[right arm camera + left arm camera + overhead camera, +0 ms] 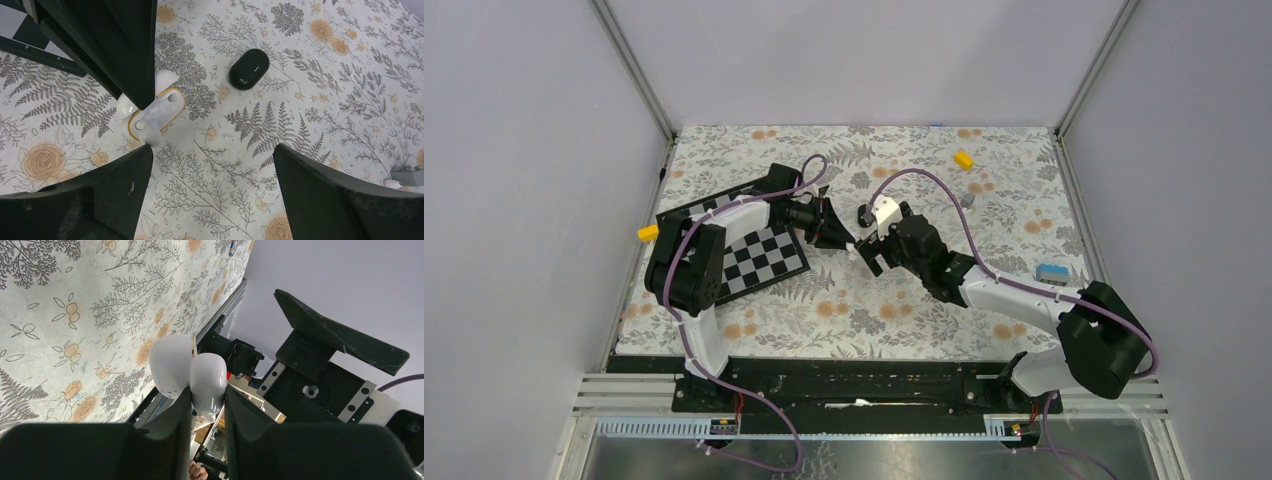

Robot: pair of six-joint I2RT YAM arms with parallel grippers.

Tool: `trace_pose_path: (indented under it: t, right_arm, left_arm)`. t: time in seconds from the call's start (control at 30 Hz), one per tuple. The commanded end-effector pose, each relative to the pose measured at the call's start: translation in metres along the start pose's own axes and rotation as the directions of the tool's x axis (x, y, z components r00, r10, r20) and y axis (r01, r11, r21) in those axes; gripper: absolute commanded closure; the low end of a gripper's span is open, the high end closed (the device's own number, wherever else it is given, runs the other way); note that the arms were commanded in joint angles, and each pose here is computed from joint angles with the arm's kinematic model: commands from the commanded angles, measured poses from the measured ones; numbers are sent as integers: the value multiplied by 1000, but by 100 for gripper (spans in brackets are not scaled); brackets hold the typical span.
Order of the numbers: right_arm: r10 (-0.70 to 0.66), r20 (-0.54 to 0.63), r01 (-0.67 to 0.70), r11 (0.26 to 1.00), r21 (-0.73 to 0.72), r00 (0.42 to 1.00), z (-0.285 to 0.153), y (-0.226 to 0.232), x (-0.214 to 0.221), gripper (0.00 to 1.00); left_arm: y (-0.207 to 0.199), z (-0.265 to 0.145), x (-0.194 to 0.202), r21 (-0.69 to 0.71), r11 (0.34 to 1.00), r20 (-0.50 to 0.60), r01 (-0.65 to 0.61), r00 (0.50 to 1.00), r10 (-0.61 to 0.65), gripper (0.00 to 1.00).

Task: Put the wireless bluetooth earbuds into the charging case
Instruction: Adjust the left earbud in the left side groove of the charging case.

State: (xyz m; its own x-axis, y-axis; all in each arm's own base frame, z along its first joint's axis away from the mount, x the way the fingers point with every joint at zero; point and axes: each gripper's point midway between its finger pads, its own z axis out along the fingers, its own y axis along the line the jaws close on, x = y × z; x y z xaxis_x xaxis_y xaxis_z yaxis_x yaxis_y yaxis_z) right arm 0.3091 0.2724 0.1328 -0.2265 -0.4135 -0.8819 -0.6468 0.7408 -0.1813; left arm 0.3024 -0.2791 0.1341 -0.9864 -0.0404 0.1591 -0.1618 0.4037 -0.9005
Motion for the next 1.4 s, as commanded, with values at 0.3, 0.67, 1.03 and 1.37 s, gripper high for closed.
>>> trace_pose_path:
  t: [0.3,0.67,1.03,1.37]
  right_arm:
    - [13,70,-16,999,35,997,10,-12,-23,4]
    - [62,119,-74,993,96,991,-5,-32,-27,4]
    - [71,121,-73,997,8,990,3,-17,-34,6]
    - [83,102,-76,995,-67,991,7,-2,-29,7]
  left_arm:
    - [-31,-10,-1,55,995,11,-89,996,89,100]
    - [-32,-10,-1,59,994,10,-94,996,94,100]
    - [-34,-12,0,59,993,16,-98,995,98,100]
    - [-34,-11,-2,57,994,16,-97,995,96,100]
